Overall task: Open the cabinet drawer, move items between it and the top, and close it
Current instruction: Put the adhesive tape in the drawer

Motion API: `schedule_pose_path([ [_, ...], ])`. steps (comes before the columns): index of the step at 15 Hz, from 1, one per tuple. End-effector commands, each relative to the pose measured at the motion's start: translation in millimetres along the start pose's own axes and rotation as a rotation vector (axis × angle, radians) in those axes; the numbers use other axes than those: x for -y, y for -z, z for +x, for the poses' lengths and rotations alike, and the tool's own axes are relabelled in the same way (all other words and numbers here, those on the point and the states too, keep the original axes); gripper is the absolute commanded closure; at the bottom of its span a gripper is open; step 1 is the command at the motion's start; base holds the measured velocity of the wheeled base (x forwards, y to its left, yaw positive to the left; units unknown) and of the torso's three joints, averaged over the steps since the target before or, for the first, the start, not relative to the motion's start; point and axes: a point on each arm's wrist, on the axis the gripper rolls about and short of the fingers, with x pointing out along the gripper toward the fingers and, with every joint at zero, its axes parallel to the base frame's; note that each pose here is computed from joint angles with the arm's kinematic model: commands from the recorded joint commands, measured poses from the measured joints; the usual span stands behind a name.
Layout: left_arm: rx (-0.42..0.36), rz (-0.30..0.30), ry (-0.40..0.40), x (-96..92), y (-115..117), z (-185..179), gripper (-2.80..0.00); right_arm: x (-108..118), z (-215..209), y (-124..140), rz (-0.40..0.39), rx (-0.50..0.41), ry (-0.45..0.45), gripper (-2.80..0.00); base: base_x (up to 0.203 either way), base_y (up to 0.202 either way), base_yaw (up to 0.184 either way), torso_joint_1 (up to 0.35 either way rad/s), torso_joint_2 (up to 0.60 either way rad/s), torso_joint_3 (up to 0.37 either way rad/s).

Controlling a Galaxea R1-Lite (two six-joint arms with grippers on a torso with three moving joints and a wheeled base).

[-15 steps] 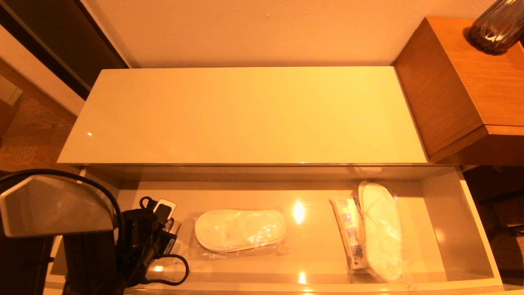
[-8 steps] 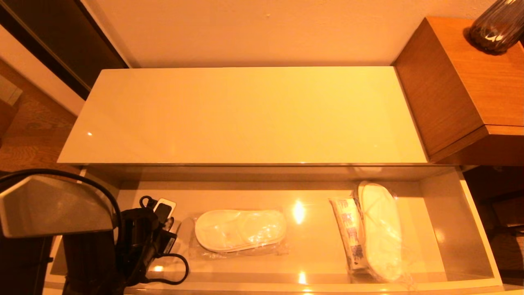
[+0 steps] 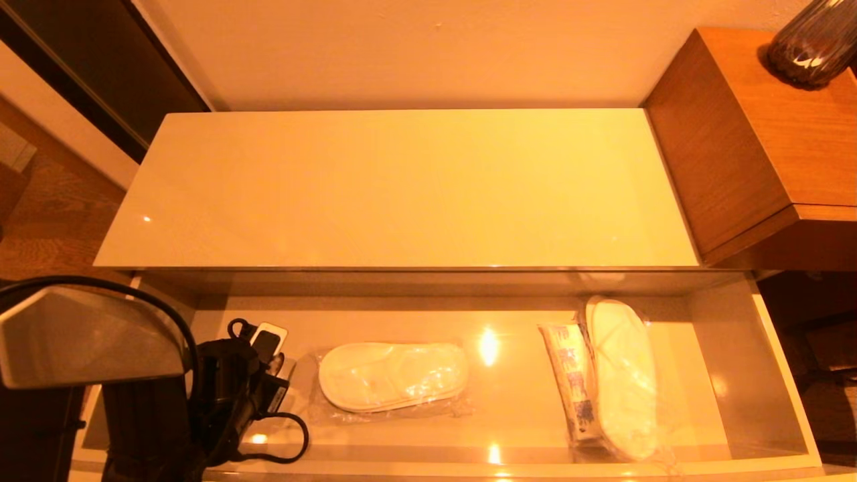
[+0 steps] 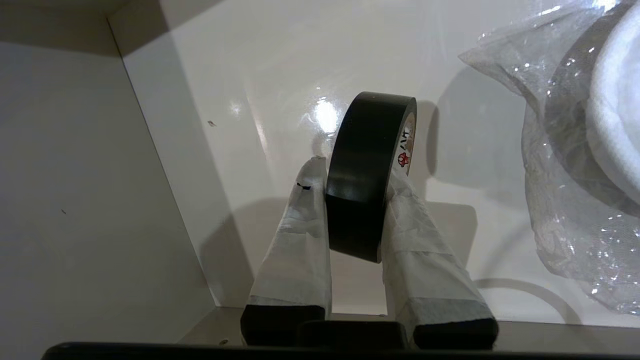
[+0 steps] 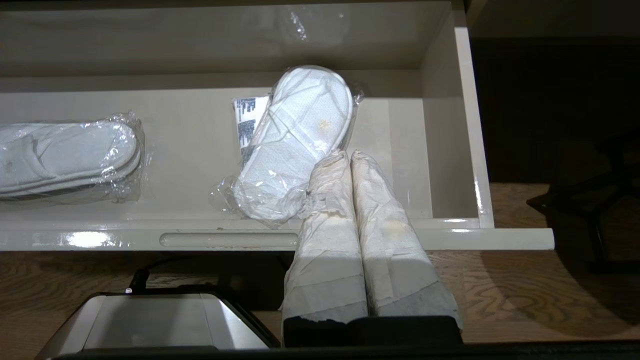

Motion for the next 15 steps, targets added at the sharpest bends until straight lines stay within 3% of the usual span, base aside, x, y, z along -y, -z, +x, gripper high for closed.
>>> schedule_pose_path([
  [1, 0.018, -0.006, -0.010, -2.1, -4, -1, 0.00, 0, 0, 0, 0.000, -0.002, -0.001, 0.00, 0.000, 0.000, 0.000, 0.000, 0.00, 0.000],
  [5, 0.049, -0.019, -0.020, -11.3, -12, -15, 0.00, 0, 0, 0, -0.001, -0.002, -0.002, 0.00, 0.000, 0.000, 0.000, 0.000, 0.00, 0.000],
  [12, 0.031, -0.012, -0.012, -13.9, -5, -27, 0.00, 0, 0, 0, -0.001, -0.002, -0.001, 0.00, 0.000, 0.000, 0.000, 0.000, 0.00, 0.000],
  [13, 0.030, -0.011, -0.010, -13.6, -5, -27, -2.80, 0, 0, 0, -0.001, -0.002, -0.002, 0.00, 0.000, 0.000, 0.000, 0.000, 0.00, 0.000],
  [15, 0.037, -0.014, -0.011, -13.9, -7, -27, -2.80, 0, 0, 0, 0.000, -0.002, -0.002, 0.00, 0.000, 0.000, 0.000, 0.000, 0.00, 0.000],
])
